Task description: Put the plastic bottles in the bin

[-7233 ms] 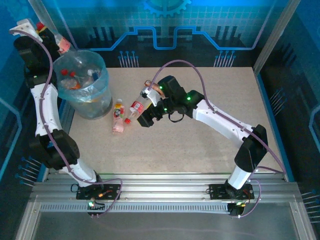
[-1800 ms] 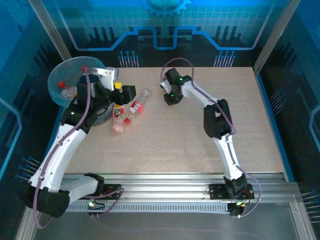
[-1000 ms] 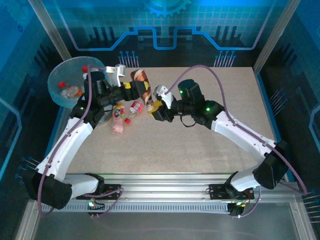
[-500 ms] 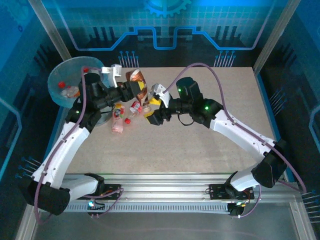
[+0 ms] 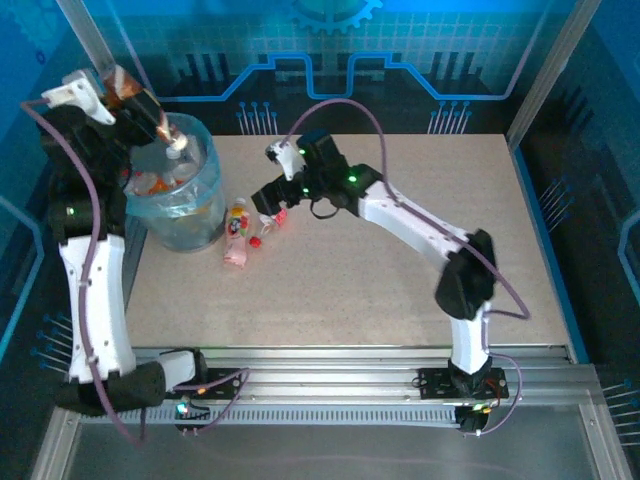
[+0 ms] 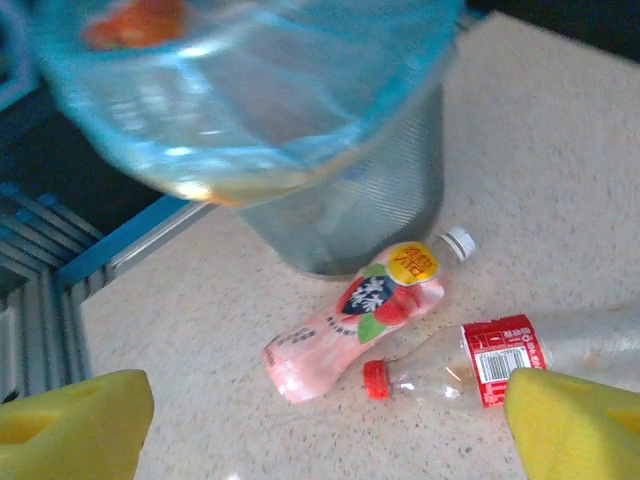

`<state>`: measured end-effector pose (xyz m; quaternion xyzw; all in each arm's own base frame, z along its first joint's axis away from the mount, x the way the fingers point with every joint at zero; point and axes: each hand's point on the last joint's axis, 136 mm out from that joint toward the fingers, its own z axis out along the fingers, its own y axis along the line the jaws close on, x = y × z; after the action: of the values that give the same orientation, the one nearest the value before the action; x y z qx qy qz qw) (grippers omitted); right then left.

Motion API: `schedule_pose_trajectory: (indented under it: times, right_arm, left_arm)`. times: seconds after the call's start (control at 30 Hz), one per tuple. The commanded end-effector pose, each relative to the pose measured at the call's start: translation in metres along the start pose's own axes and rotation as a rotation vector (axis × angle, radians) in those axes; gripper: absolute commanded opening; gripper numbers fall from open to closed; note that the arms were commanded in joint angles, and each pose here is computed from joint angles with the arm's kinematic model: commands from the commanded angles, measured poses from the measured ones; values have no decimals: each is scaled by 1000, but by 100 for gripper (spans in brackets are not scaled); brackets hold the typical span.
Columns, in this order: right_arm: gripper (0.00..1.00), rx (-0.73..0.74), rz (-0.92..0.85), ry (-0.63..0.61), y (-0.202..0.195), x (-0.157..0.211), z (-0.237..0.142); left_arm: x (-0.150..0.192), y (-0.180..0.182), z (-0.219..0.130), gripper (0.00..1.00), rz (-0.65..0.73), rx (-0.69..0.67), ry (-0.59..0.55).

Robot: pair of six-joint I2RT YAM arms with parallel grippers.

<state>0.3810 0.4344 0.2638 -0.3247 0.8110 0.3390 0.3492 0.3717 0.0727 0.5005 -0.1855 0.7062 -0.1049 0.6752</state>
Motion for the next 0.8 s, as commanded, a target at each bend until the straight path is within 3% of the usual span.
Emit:
schedule_pose_trajectory:
  times: [0.0,0.13,0.33,0.53,0.77]
  right_arm:
    - [87,113,240,146,-29,39,43]
    - [82,171,315,166,-55,57,86]
    - [83,256,415,217,-87,85,119]
    - [89,327,457,215,-107,95,123]
    - [93,435,510,145,-129,86,117]
  left_arm:
    - [23,61,38,51,15,-156,100]
    - [39,116,67,51,-16,-256,129]
    - [72,155,93,58,-134,-270,252]
    - [85,155,99,82,-211,-249,284]
    - [74,141,83,92,-197,-229,273]
